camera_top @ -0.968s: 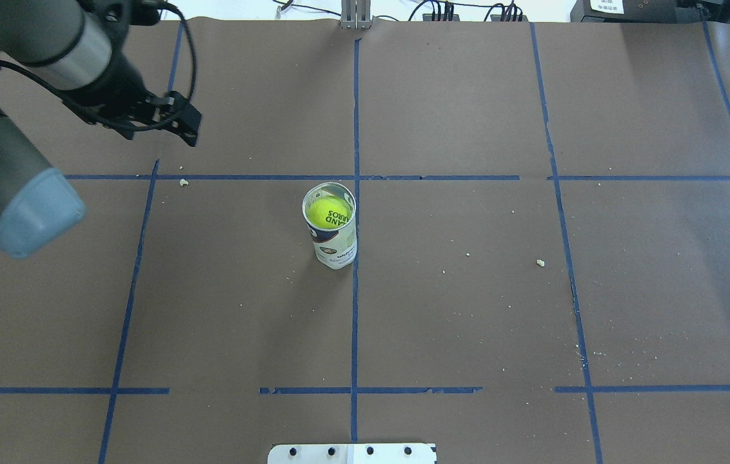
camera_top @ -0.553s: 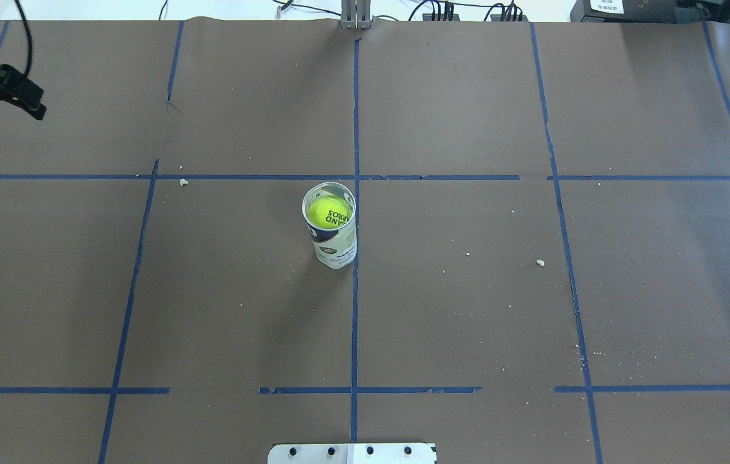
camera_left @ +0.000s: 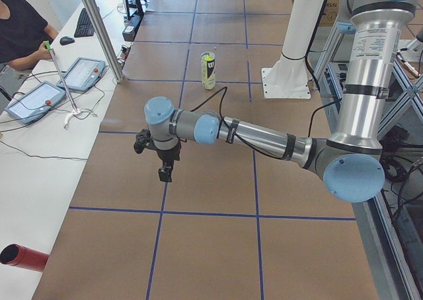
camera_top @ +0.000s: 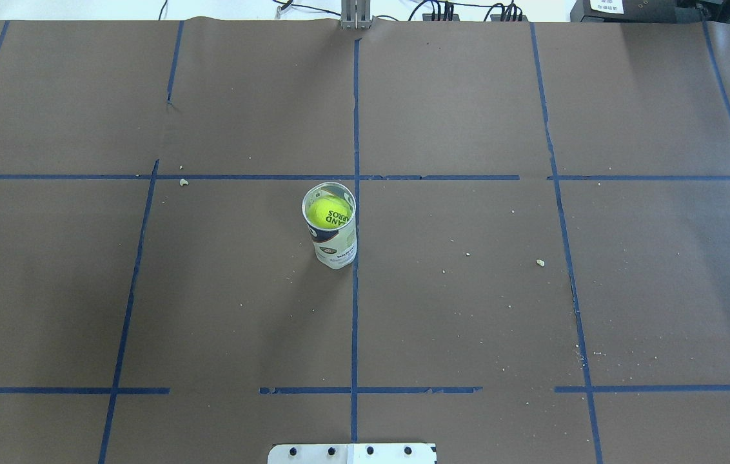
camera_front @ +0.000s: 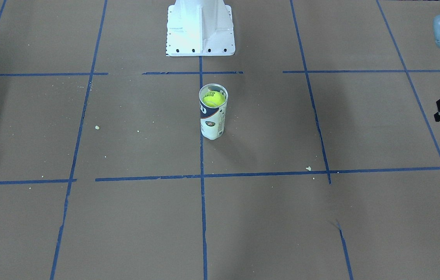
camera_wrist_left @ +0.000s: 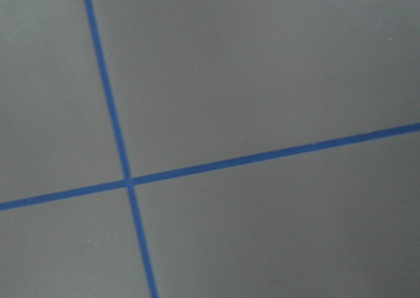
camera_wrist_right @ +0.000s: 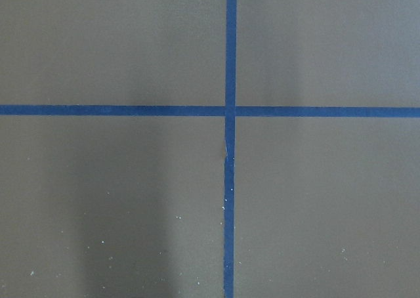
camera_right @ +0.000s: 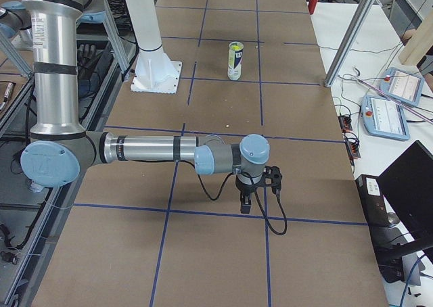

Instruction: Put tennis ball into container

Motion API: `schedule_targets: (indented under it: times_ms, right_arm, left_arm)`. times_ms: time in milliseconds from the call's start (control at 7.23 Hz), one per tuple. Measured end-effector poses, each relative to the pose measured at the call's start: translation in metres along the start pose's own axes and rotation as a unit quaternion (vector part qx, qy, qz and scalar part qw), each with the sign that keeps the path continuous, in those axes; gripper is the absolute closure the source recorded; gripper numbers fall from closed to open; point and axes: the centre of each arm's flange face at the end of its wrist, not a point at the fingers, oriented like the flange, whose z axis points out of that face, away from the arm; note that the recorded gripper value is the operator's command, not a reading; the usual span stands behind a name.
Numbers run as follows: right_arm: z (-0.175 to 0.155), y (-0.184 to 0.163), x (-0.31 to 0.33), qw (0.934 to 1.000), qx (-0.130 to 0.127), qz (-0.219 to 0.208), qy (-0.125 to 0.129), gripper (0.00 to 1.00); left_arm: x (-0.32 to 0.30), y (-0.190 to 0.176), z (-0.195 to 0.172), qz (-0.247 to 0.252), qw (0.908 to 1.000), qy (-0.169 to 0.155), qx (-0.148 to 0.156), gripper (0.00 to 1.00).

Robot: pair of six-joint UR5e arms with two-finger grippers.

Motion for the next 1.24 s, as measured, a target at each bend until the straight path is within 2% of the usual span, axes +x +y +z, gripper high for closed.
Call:
schedule_targets:
  times_ms: [138, 415, 1245]
  right_arm:
    - [0.000, 0.000, 0.000, 1.0000, 0.000, 0.000, 0.000, 0.00]
    - [0.000, 0.000, 0.000, 1.0000, 0.000, 0.000, 0.000, 0.00]
    - [0.000, 0.000, 0.000, 1.0000, 0.000, 0.000, 0.000, 0.00]
  left_arm:
    - [-0.038, 0.025, 0.006, -0.013, 0.9999, 0.005, 0.003, 0.00]
    - [-0.064, 0.044, 0.008, -0.026, 0.9996, 0.009, 0.007, 0.00]
    - [-0.066, 0.047, 0.006, -0.036, 0.9993, 0.009, 0.004, 0.00]
